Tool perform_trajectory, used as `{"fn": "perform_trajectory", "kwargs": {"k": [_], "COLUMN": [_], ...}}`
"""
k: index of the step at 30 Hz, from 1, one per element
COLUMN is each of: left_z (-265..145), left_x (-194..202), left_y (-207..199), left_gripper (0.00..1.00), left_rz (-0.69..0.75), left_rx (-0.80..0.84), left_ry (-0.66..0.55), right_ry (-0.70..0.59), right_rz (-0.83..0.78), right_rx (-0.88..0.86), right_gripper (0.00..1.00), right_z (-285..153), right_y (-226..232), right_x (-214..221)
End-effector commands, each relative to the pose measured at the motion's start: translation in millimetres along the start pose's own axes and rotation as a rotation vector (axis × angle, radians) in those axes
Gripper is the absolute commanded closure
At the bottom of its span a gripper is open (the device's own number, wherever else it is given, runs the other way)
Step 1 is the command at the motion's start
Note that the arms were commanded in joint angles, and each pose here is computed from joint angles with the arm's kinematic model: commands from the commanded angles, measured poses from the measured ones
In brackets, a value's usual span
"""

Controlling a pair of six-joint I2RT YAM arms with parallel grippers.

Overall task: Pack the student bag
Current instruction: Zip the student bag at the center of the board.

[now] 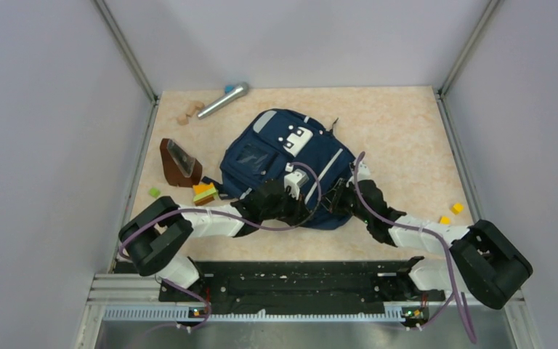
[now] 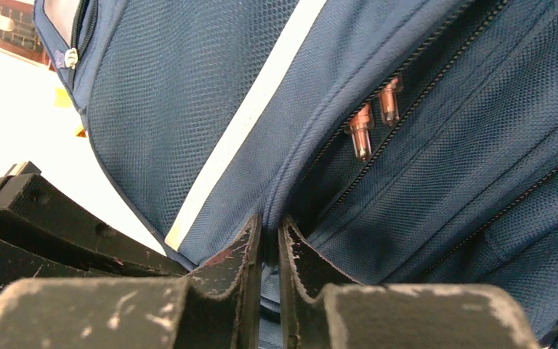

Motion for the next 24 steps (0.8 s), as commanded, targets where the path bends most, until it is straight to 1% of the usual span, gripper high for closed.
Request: {"fn": "perform_trajectory", "kwargs": {"k": [1,3,4,6,10,13,16,19,22,24], "left_z": [-3.4,-10.8,-14.6,-23.1,-43.8,-58.3,-69.3,-77.6,-82.6,-84.2], "left_x": [-45.1,-46.3,-46.9,-47.6,-48.3,-48.3,-45.6,-47.7,-54.3,-60.1], "left_y": [-43.3,-36.5,-32.6,-23.5,-8.0,-4.0,6.9,16.8,22.8,24.3], "left_gripper": [0.83,0.7,0.66,0.59,0.46,0.39,0.35,0.33,0.33,0.32], "left_rz": [0.04,0.047,0.048,0.035,0.007,0.007,-0.012,-0.056,-0.112,-0.151], "left_rx": [0.125,0.061,0.025,-0.053,-0.19,-0.232,-0.304,-0.356,-0.368,-0.362], "left_ry": [-0.174,-0.18,-0.184,-0.194,-0.226,-0.252,-0.254,-0.271,-0.309,-0.342], "right_ry": [-0.023,-0.028,-0.033,-0.051,-0.063,-0.06,-0.055,-0.065,-0.062,-0.06], "right_rz": [-0.058,-0.085,-0.098,-0.119,-0.139,-0.144,-0.167,-0.218,-0.242,-0.247], "right_rx": [-0.134,-0.09,-0.078,-0.041,-0.022,-0.012,-0.009,-0.015,-0.019,-0.019], "right_gripper": [0.81,0.64,0.59,0.53,0.51,0.51,0.51,0.51,0.51,0.53], "right_z": [-7.1,-12.1,-15.3,-21.3,-32.6,-37.0,-38.6,-40.5,-39.3,-37.3], "right_y": [41.7,34.3,32.6,26.5,22.0,18.2,18.6,29.8,38.6,41.9], "right_x": [-13.3,-13.9,-14.8,-17.4,-16.0,-10.8,-5.0,0.8,7.5,11.9]}}
Point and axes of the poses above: each gripper's point midway between its finger pads, its own z axis out along the fingers, its own y axis along the line the jaws close on, x = y × z, the point moved 4 cm from there along -z, back along the fingers, and after that the axes turned 1 degree about z, right-handed, at the moved point
